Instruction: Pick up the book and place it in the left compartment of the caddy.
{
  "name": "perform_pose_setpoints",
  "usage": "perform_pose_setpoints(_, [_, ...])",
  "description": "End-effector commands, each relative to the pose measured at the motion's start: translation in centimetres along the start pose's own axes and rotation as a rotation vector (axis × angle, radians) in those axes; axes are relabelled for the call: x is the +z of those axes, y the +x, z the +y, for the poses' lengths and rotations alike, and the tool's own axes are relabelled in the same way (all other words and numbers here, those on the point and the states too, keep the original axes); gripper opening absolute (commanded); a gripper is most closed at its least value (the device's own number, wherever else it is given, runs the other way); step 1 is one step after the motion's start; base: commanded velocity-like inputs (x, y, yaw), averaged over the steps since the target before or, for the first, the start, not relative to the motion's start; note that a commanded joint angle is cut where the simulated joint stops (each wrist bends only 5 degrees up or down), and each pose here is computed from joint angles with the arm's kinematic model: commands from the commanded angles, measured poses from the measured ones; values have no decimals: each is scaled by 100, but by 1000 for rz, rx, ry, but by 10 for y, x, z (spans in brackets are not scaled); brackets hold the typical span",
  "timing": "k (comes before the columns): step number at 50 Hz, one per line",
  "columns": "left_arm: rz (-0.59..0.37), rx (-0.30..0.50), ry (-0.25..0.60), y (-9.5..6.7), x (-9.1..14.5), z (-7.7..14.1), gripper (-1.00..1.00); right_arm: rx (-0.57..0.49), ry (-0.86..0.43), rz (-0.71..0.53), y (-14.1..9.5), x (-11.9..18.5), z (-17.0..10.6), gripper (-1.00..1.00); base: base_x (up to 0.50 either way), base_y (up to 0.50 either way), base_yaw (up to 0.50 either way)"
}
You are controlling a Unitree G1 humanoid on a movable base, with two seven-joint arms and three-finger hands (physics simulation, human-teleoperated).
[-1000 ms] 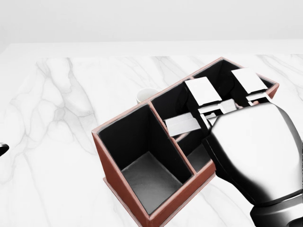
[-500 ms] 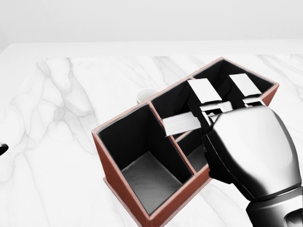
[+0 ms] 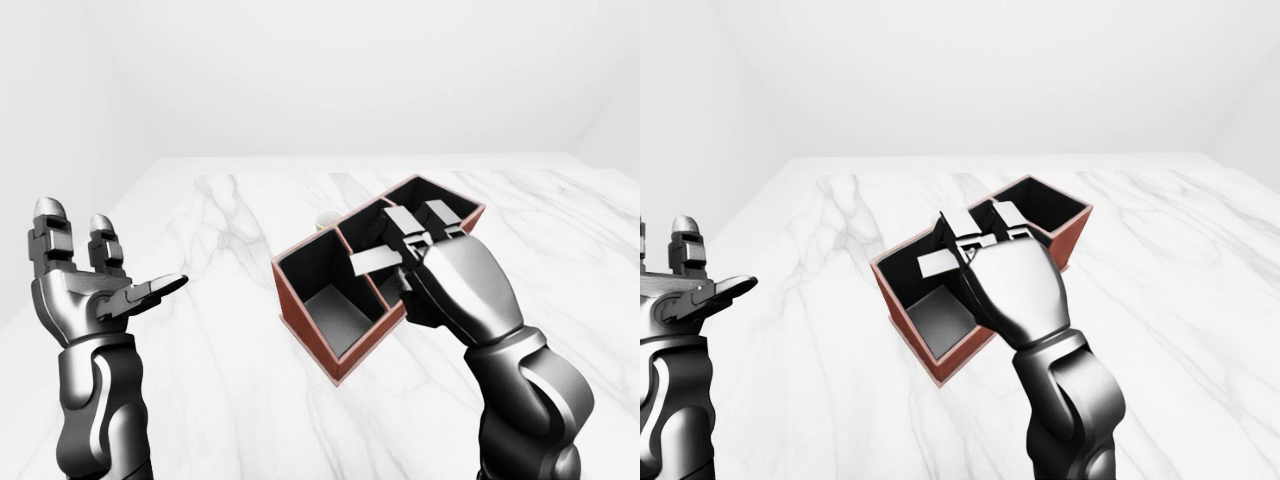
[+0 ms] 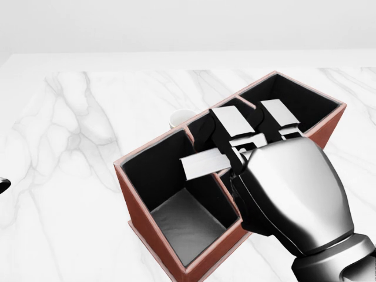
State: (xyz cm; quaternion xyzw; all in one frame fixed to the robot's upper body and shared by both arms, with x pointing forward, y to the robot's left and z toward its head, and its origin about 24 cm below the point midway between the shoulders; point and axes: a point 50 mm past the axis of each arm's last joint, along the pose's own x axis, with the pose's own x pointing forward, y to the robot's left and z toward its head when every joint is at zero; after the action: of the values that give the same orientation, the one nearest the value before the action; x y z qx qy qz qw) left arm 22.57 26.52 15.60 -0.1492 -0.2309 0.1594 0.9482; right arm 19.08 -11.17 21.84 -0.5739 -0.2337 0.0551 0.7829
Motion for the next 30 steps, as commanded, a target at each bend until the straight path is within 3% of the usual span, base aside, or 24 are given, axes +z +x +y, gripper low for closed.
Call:
perform_pose_setpoints(1, [-7, 0, -1, -1, 2, 0, 100, -23, 21, -46, -3, 6, -5, -100, 0, 0, 0])
perform_pose_setpoints(6, [-6, -1, 0, 0, 1, -1, 100, 2, 77, -57, -3, 3, -1, -100, 0, 0, 0])
perform_pose_setpoints(11, [1, 0, 1, 0, 0, 0, 100, -10, 157, -169, -5, 12, -6, -100, 0, 0, 0])
perform_pose_setpoints(30, [2, 0, 0, 1, -1, 0, 100, 65, 364, -383, -13, 10, -10, -100, 0, 0, 0])
